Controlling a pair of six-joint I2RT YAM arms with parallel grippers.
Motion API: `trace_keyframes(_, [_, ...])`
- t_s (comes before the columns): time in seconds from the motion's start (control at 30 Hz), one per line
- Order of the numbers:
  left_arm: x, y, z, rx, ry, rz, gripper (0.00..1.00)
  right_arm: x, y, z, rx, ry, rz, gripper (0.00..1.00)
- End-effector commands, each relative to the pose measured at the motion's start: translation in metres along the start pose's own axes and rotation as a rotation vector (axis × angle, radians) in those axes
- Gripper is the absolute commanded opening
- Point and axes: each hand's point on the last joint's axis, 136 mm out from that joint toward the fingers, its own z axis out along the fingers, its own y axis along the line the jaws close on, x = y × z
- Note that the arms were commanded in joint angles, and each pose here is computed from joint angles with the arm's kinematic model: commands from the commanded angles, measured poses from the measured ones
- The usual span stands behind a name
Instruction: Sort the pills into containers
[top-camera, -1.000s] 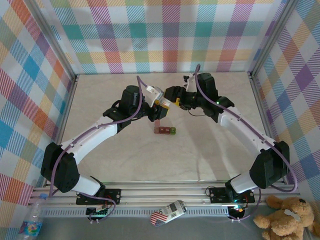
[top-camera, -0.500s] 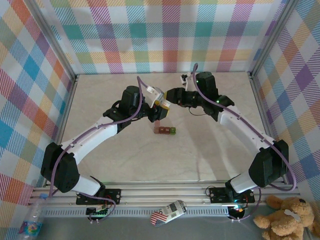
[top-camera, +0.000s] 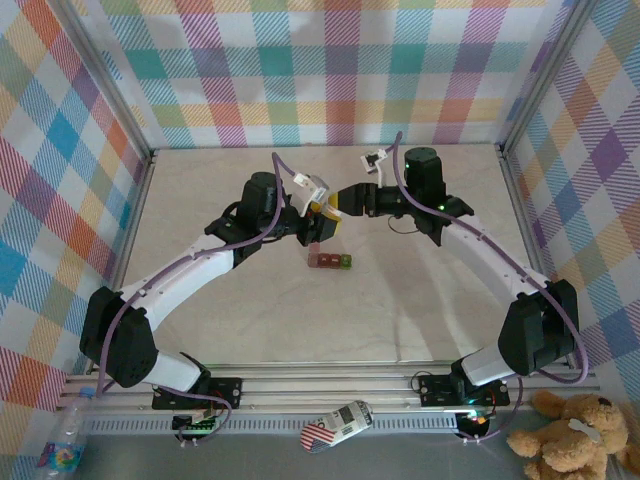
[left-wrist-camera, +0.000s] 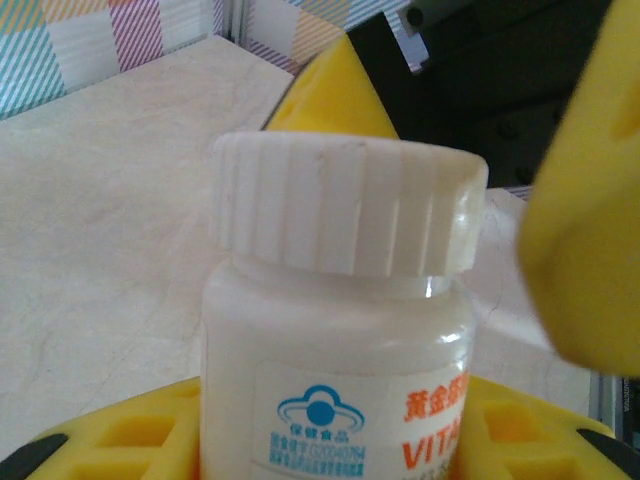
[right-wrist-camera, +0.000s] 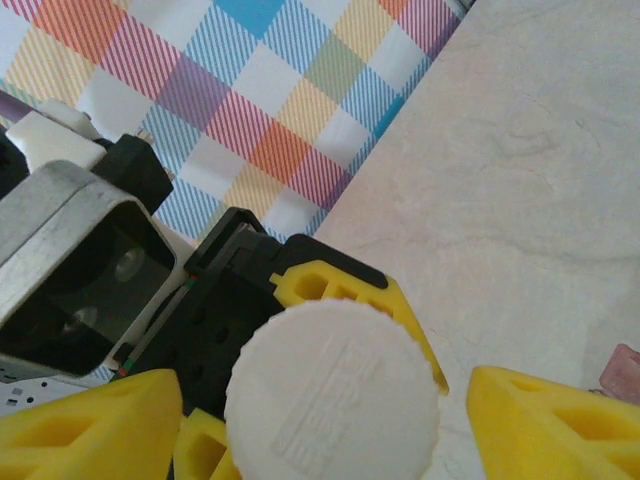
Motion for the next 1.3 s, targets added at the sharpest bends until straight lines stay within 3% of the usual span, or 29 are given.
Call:
trace_keyframes(0.0, [-0.013,-0.003,-0.007,-0.010,-0.044,0.021,0.00,-0.017,0.024,-0.019,-0.008,-0.085,-0.041,0.79])
trace_keyframes(0.13, [-0.011,0.002,-0.007,-0.039,-0.037,0.032,0.00,-0.019,0.018,-0.026,0.055,-0.120,0.025,0.80])
trace_keyframes(0.33, [-0.009,0.008,-0.006,-0.069,-0.022,0.046,0.00,-0.024,-0.026,-0.036,0.292,-0.213,0.269,0.82])
trace_keyframes(1.07, [-0.003,0.009,-0.001,-0.061,-0.004,0.037,0.00,-0.036,-0.006,0.001,0.196,-0.178,0.253,0.77])
trace_keyframes(1.27, [-0.004,0.008,0.000,-0.055,-0.006,0.036,0.00,-0.035,-0.005,0.009,0.187,-0.159,0.247,0.67])
